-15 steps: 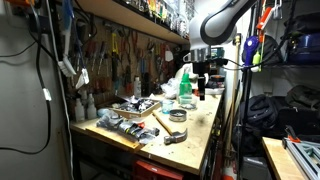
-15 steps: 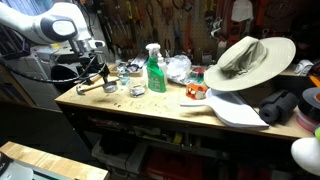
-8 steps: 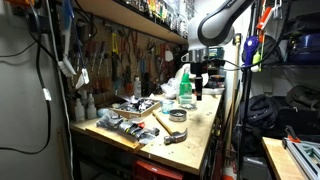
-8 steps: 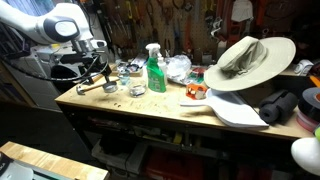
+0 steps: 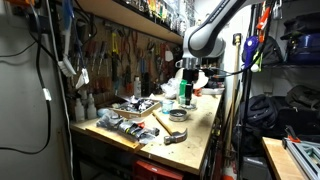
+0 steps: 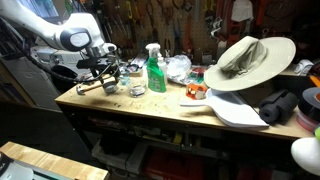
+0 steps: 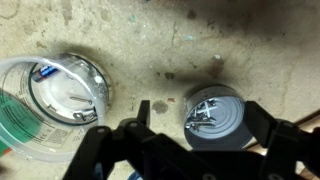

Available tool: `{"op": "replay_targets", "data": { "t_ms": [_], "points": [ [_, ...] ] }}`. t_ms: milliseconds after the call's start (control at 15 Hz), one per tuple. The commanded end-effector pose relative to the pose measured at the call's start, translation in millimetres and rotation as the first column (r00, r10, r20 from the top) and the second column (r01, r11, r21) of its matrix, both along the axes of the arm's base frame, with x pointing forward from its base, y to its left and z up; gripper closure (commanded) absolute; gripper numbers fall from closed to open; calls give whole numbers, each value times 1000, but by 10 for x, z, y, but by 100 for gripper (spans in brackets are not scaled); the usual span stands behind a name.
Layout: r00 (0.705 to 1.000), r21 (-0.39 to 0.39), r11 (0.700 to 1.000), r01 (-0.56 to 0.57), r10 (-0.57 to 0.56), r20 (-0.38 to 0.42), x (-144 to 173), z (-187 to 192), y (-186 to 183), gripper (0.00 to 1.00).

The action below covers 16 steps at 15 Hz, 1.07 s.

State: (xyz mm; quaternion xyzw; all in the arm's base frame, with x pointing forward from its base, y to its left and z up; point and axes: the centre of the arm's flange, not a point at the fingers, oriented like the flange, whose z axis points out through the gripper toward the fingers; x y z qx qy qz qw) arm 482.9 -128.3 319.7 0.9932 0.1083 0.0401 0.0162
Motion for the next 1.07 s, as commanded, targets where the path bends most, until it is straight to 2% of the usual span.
{"op": "replay_targets", "data": {
  "t_ms": [0,67,133,333,667,733,800,1000],
  "points": [
    [1000,52,999,3,-4,17,188,-157,-110,25],
    [1000,60,998,9,-10,14,219,-188,-118,37],
    [1000,68,998,12,-13,15,247,-204,-128,43],
    [999,84,996,29,-30,17,336,-258,-152,50],
    [999,85,996,32,-33,5,448,-339,-168,54],
    [999,83,996,32,-32,4,464,-356,-164,61],
    [999,80,996,32,-33,4,481,-368,-160,60],
    [1000,78,997,29,-29,3,521,-392,-149,71]
  ]
}}
